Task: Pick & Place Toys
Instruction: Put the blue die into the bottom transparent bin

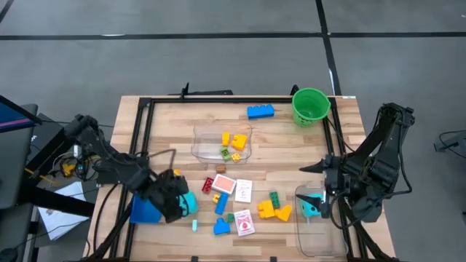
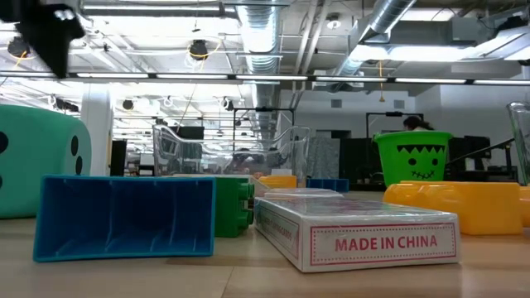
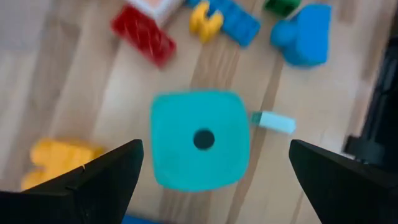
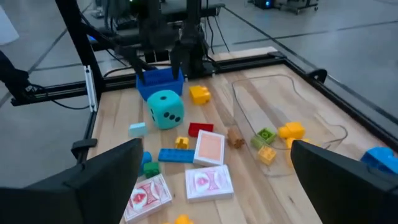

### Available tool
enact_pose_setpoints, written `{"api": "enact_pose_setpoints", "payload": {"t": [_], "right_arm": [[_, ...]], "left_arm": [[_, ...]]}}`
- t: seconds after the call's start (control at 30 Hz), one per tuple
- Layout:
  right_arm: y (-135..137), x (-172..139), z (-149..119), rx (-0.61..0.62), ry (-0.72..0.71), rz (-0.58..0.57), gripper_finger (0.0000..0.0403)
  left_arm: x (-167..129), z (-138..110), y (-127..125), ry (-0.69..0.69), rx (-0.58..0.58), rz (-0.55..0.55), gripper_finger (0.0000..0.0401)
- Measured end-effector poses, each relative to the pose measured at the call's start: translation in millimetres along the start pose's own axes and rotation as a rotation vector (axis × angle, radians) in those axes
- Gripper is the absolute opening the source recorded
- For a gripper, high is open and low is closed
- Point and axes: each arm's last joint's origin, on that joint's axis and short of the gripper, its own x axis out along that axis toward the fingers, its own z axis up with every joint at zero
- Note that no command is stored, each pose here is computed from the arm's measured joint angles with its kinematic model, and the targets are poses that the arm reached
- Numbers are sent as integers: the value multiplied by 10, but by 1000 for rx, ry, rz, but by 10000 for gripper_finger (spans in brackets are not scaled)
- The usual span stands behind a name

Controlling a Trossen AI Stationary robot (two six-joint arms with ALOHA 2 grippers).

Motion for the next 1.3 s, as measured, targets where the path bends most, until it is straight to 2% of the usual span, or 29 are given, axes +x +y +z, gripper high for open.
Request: {"api": "enact_pose_setpoints", "payload": {"t": [0.23,0.5,0.87,1.1,1.3], "right_arm": [[-10,58,12,-43,-2,-29,399],[-19,81,16,-62,3,-36,399],[1,1,-34,-118,15,-7,399],[-14,-31,-73,-169,32,-5,399],[-21,-32,-80,-181,36,-8,399]], "left_arm": [[246,-106,-142,96,-25,49,400],[323,-92,-155,42,-17,106,400],[394,-95,-170,-17,-34,77,400],[508,-164,-118,-38,-93,73,400],[488,-166,-106,-35,-106,58,400]]}}
